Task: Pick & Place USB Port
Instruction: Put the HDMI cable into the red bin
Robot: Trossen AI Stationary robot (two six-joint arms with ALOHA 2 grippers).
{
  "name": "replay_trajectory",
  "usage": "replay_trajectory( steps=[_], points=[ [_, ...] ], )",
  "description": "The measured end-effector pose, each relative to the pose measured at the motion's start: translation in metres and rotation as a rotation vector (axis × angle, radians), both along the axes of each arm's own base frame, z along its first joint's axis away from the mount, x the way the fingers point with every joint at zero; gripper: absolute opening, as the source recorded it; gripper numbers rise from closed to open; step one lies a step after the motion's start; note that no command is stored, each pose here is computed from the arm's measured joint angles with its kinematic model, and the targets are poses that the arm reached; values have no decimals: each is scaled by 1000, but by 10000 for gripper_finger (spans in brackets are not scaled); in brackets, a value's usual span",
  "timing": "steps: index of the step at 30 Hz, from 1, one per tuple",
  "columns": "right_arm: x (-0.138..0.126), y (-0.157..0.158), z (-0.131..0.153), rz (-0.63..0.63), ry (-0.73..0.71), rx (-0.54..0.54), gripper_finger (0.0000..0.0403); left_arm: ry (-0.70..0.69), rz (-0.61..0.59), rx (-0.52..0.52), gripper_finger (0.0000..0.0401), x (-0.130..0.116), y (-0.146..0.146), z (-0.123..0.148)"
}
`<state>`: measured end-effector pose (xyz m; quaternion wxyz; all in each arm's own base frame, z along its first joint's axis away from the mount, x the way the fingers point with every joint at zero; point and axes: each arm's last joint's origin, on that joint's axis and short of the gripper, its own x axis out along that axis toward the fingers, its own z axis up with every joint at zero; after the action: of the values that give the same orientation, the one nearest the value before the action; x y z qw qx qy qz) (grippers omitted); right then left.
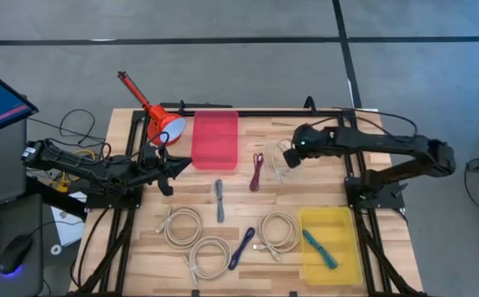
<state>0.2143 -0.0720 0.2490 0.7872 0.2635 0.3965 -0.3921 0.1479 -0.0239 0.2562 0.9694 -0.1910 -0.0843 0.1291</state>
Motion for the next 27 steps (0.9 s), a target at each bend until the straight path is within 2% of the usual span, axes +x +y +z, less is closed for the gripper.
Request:
replay_trajectory(
  steps=[4,12,19,27],
  points=[
    [6,5,20,44,-195,-57,2,-13,-37,-55,19,1,-1,-1],
    [33,17,40,200,-460,-174,1,-57,-31,-312,82,9,3,-6],
    [63,25,32,253,-558,-200,1,-191,-133,-470,135,22,8,-1],
    [96,32,32,289,-592,-205,1,-241,-169,-521,178,31,9,-2]
  ],
)
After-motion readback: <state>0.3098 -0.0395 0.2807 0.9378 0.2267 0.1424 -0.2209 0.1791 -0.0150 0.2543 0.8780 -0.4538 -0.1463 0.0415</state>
